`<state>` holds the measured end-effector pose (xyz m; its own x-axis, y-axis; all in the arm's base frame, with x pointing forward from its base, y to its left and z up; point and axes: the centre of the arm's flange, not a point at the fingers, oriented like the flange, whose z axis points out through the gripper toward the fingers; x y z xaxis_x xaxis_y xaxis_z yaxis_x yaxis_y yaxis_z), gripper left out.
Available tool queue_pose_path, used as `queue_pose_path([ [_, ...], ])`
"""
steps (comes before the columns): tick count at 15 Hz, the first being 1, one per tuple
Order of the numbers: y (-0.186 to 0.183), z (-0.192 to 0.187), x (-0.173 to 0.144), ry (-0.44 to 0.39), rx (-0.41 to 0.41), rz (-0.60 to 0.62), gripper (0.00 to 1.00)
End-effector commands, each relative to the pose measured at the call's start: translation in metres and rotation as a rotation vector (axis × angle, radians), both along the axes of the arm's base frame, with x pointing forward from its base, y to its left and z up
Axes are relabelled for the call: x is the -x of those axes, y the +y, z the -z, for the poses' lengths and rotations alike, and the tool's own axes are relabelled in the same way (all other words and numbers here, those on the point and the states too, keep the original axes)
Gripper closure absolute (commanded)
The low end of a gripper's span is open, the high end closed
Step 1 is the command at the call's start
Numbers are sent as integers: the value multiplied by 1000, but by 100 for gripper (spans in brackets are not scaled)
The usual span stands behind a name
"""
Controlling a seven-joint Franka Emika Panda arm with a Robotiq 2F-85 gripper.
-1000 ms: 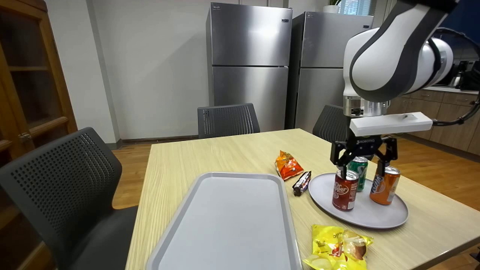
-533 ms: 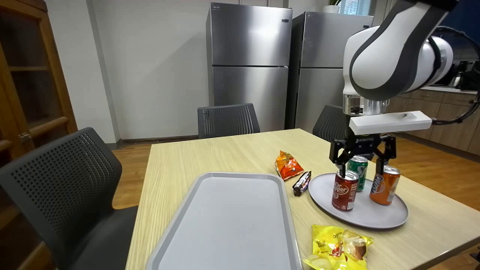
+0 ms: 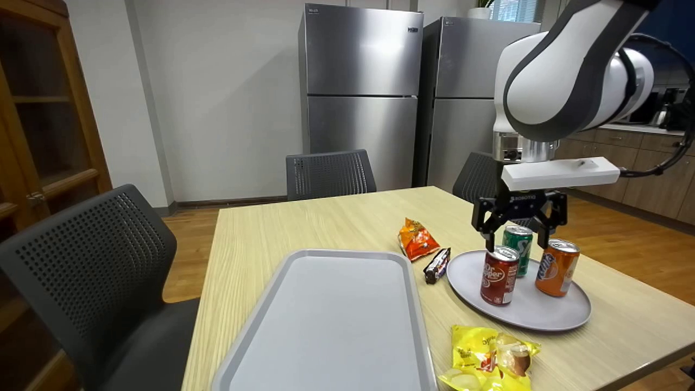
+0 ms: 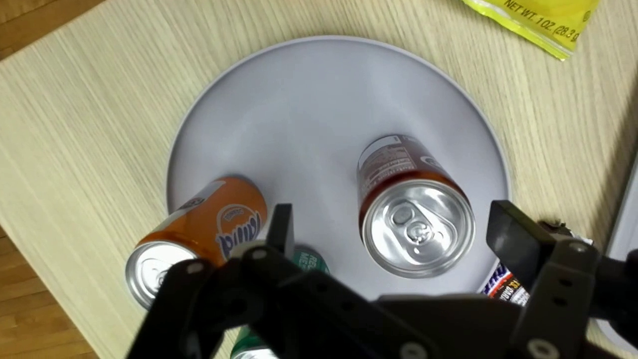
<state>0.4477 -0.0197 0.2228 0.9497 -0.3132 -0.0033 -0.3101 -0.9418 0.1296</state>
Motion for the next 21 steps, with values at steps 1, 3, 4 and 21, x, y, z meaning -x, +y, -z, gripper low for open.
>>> queue_pose_path([
  [1, 8, -1, -11, -12, -17, -35, 0],
  [3, 10, 1, -15, -8, -20, -40, 0],
  [4, 10, 2, -17, -9, -19, -40, 0],
  [21, 11, 34, -30, 52, -6, -65, 0],
])
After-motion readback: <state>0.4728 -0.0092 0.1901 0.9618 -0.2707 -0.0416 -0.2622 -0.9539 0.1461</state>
